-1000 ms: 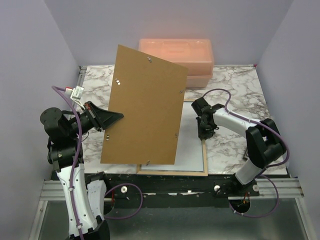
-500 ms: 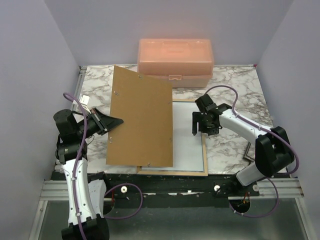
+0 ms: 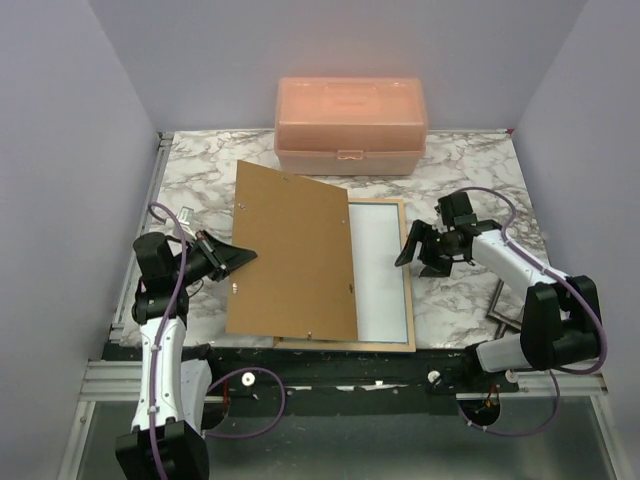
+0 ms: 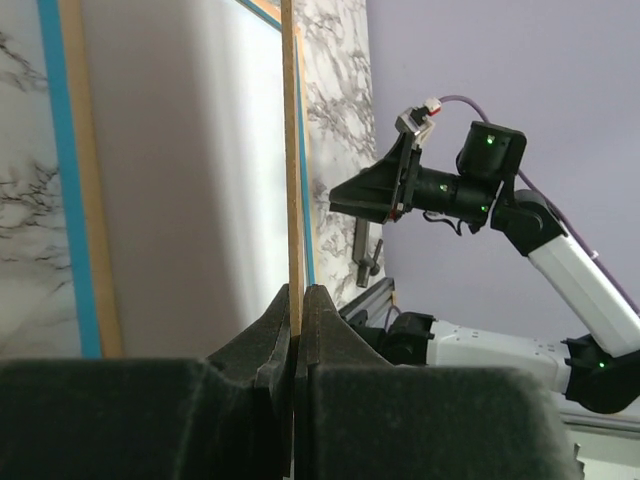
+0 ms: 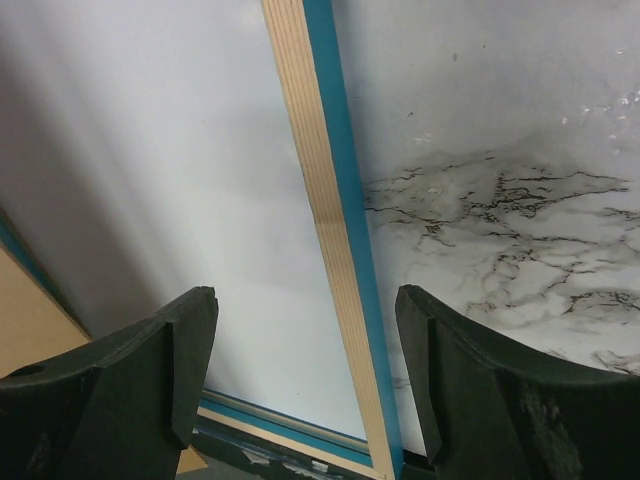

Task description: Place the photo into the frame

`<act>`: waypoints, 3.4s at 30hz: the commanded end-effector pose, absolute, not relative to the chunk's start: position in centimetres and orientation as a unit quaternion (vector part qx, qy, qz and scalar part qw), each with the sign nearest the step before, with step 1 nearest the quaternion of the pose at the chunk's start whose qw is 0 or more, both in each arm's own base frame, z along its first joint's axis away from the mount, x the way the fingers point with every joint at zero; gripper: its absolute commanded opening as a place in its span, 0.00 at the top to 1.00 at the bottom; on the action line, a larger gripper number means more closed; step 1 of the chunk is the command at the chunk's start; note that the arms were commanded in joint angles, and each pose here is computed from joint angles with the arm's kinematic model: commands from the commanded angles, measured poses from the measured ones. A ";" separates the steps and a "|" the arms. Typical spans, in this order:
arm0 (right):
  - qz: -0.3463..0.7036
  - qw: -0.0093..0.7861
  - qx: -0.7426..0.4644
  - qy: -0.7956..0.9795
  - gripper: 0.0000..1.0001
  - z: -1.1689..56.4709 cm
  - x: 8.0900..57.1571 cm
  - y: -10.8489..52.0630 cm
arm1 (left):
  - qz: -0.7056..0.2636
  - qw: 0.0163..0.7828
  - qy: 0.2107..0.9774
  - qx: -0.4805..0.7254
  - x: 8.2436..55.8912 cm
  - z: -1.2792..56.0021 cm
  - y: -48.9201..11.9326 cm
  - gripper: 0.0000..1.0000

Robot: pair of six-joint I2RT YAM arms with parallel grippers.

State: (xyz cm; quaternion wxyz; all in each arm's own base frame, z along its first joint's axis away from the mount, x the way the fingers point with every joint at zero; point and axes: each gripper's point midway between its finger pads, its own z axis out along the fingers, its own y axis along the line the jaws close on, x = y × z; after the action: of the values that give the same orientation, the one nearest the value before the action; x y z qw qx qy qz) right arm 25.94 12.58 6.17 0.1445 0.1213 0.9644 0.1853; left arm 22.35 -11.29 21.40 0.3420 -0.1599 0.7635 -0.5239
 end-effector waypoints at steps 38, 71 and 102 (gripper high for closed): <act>0.352 0.099 0.185 0.912 0.21 4.6 24.4 13.7 | -0.576 0.272 0.758 -0.142 25.8 17.3 -21.0 1.00; 0.352 0.098 0.186 0.912 0.21 3.9 23.9 13.7 | -0.579 0.265 0.753 -0.166 27.2 12.3 -23.4 1.00; 0.341 0.103 0.185 0.916 0.26 3.9 23.9 13.4 | -0.584 0.289 0.753 -0.095 27.2 14.2 -24.2 1.00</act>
State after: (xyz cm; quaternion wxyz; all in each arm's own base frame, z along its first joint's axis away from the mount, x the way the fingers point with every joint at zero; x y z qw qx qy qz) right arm 24.22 13.54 4.11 0.1055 0.1828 0.9146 0.3450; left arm 26.32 -23.33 12.91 0.2683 -0.1342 0.7664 -0.5681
